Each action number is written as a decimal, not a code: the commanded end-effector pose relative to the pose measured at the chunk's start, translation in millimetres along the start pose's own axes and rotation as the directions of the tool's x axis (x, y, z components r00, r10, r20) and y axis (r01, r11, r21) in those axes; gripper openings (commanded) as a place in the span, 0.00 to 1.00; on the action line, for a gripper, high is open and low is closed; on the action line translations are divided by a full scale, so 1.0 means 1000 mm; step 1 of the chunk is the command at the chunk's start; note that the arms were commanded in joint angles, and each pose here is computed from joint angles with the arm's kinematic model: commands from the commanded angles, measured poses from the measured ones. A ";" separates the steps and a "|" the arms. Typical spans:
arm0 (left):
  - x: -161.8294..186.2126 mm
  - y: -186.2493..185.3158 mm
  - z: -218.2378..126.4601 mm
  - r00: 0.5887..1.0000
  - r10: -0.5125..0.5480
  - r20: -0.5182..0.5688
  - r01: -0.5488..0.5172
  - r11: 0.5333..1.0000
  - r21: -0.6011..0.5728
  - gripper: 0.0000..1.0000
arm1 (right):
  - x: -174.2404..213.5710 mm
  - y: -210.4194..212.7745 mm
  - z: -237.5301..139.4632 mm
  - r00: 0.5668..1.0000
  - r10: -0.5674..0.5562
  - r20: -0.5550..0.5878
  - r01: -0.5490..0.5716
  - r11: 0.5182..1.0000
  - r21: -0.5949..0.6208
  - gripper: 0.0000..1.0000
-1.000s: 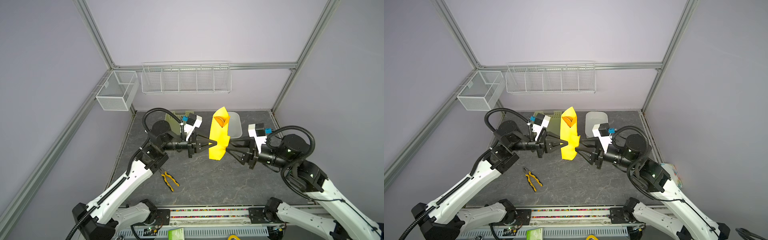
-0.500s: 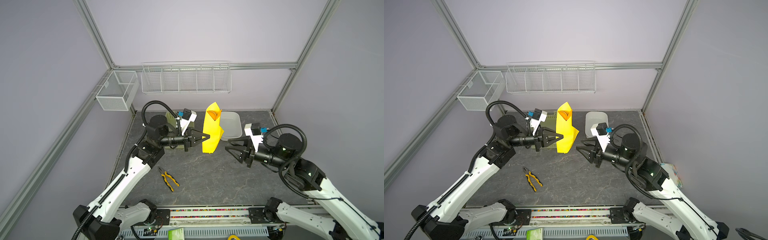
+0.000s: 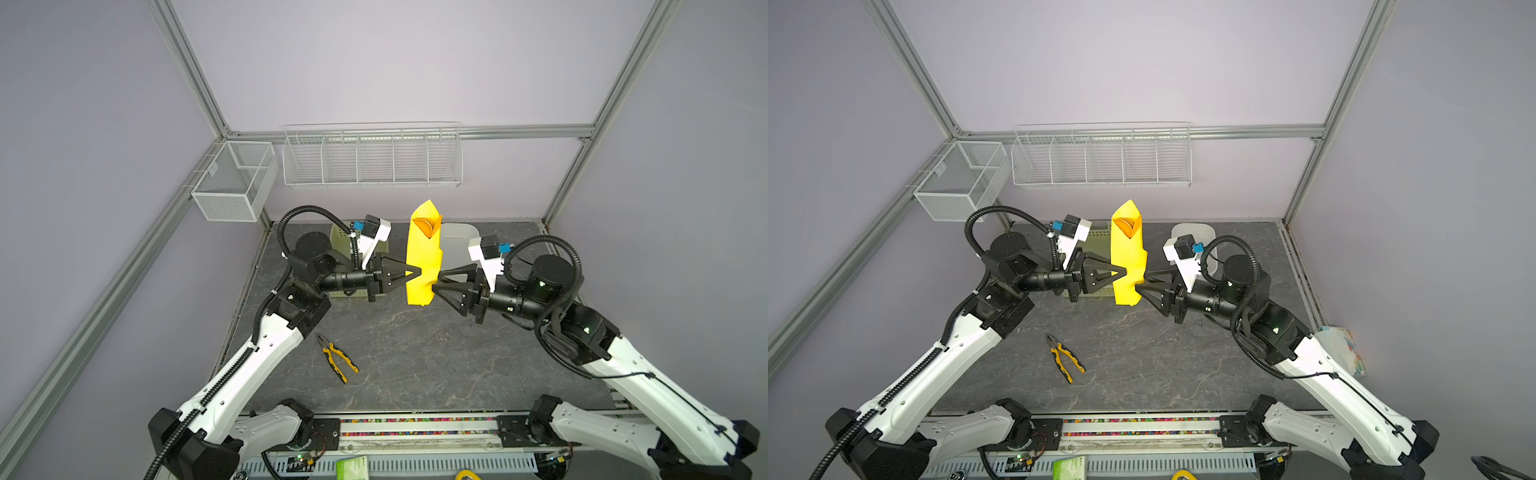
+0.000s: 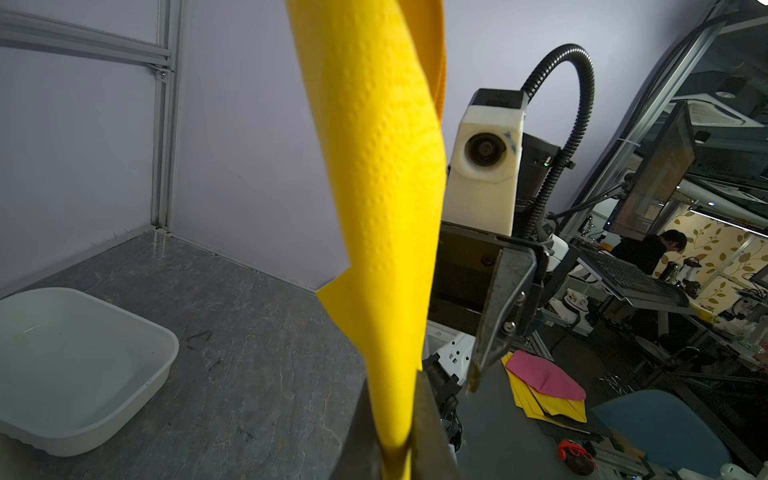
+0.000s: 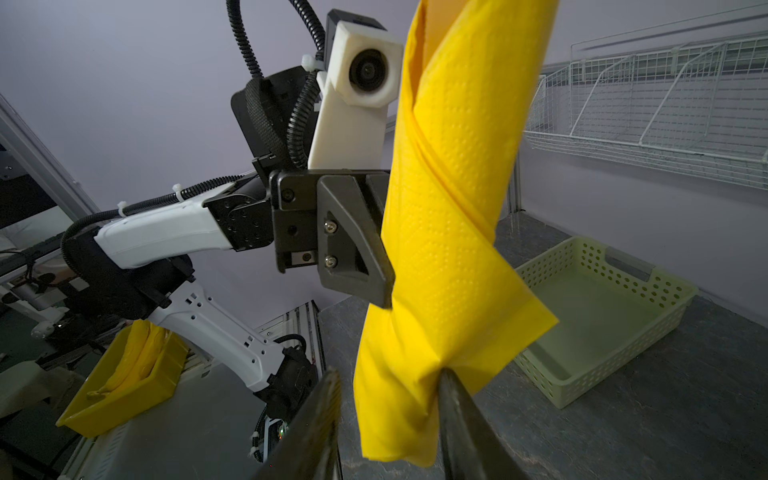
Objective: Place the utensils on the paper napkin and roll it up
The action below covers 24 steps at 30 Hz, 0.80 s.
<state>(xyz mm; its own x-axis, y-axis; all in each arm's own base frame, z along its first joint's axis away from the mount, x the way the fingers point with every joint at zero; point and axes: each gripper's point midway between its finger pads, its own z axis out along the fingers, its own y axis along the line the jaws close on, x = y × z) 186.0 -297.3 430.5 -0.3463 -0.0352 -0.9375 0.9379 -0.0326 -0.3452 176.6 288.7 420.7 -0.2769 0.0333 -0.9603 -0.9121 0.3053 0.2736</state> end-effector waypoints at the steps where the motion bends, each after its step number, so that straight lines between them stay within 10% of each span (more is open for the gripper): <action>1: -0.001 -0.006 -0.001 1.000 0.007 0.008 -0.008 0.999 0.036 0.00 | -0.019 0.008 0.000 0.998 -0.023 0.054 0.025 0.999 -0.036 0.42; 12: -0.002 -0.007 -0.001 1.000 0.007 0.013 -0.007 0.999 0.043 0.00 | -0.021 -0.006 -0.006 0.997 -0.054 0.063 0.050 0.997 0.067 0.43; 24: -0.005 -0.010 0.002 1.000 -0.001 0.017 0.000 0.997 0.080 0.00 | -0.020 0.018 0.009 0.998 -0.046 0.040 0.050 0.992 -0.118 0.36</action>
<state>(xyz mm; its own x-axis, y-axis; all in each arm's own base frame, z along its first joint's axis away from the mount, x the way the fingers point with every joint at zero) 180.4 -297.6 438.1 -0.3518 -0.0498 -0.9347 0.9340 -0.0850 -0.3470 176.4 297.8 431.3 -0.2509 0.0444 -0.9670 -0.9321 0.2584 0.2537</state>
